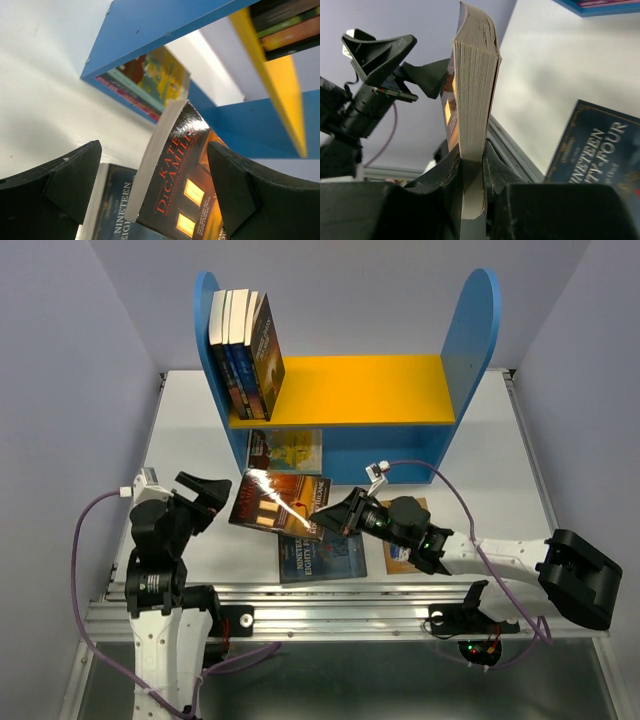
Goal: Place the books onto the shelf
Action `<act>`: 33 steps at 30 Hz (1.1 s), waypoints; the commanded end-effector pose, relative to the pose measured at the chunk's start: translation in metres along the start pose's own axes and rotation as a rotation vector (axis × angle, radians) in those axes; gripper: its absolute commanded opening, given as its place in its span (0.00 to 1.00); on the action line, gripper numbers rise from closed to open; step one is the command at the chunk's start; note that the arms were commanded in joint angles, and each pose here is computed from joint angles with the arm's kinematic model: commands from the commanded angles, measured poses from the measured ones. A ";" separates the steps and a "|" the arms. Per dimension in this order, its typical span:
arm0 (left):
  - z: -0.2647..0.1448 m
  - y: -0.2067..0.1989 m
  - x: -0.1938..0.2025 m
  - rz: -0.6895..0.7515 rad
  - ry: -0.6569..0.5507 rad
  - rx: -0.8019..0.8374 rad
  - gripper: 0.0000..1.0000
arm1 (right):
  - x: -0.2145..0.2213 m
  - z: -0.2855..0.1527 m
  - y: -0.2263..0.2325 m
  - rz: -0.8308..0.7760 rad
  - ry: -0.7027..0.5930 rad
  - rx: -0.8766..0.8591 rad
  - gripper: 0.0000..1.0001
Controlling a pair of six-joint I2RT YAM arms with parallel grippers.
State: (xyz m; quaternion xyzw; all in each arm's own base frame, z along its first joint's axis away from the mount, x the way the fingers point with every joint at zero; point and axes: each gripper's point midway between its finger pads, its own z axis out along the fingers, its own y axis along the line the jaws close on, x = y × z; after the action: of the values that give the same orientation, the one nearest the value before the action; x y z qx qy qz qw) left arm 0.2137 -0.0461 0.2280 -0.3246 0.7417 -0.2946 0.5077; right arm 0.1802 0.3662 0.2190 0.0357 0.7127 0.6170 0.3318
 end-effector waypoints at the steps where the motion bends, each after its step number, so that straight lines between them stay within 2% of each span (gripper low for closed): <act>1: 0.015 0.004 0.011 0.083 0.094 0.001 0.99 | -0.016 -0.003 0.008 -0.104 -0.017 -0.078 0.01; 8: 0.010 0.000 -0.004 0.101 0.007 0.010 0.99 | -0.044 0.002 -0.020 -0.210 -0.056 -0.028 0.01; 16: 0.014 0.007 0.003 0.122 0.040 -0.007 0.99 | -0.081 0.018 -0.030 -0.319 -0.087 -0.025 0.01; 21: 0.012 0.006 -0.001 0.139 0.016 0.000 0.99 | -0.094 0.028 -0.038 -0.406 -0.096 -0.011 0.01; 25: 0.010 0.003 -0.002 0.144 0.011 0.012 0.99 | -0.108 0.037 -0.036 -0.418 -0.130 -0.002 0.01; 33: 0.007 0.001 -0.003 0.161 0.003 0.021 0.99 | -0.115 0.058 -0.052 -0.427 -0.110 0.018 0.01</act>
State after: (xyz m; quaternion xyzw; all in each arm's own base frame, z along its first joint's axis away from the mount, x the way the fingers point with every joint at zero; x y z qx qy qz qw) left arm 0.2194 -0.0452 0.2181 -0.2767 0.7706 -0.2654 0.5091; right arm 0.3032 0.3411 0.1733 -0.0599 0.7457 0.4943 0.4427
